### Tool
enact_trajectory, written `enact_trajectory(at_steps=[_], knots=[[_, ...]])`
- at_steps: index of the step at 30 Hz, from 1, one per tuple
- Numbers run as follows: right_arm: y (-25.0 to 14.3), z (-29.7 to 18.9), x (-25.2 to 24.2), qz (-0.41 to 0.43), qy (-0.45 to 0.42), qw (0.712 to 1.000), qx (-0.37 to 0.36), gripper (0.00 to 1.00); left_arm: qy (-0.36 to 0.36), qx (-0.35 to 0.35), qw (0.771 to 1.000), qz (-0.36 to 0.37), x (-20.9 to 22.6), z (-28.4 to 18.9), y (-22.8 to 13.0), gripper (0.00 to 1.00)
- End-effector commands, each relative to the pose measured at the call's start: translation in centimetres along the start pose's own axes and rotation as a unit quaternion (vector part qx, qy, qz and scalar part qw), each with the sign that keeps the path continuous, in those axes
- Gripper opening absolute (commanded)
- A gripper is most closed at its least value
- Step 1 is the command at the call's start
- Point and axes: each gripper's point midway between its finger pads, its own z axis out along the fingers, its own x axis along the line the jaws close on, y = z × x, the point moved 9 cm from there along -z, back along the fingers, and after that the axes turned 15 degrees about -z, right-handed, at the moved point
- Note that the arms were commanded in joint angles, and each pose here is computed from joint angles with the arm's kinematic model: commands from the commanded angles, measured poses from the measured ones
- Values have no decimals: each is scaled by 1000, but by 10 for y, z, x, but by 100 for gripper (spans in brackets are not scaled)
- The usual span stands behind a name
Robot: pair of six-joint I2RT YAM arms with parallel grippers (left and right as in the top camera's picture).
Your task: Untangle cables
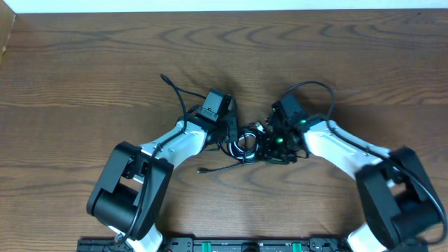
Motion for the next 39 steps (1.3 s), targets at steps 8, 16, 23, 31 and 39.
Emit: enact_trajectory(at_steps=[8,16,23,31,39], knots=[[-4,-47,34,-104,-4,991,-82,34,-62,101,993,11,-9,8,-20,8],[-8,-25,32,-118,-90,987,-65,34,-50,126,991,1,-4,7,-27,8],[-18,-33,23,-92,-93,991,-36,38,-36,129,991,-2,-1,7,-29,8],[-32,-62,20,-87,-61,994,-12,47,-32,128,991,-3,0,7,-29,8],[-19,-83,31,-115,-43,988,-92,73,-14,112,994,-1,3,8,-27,9]])
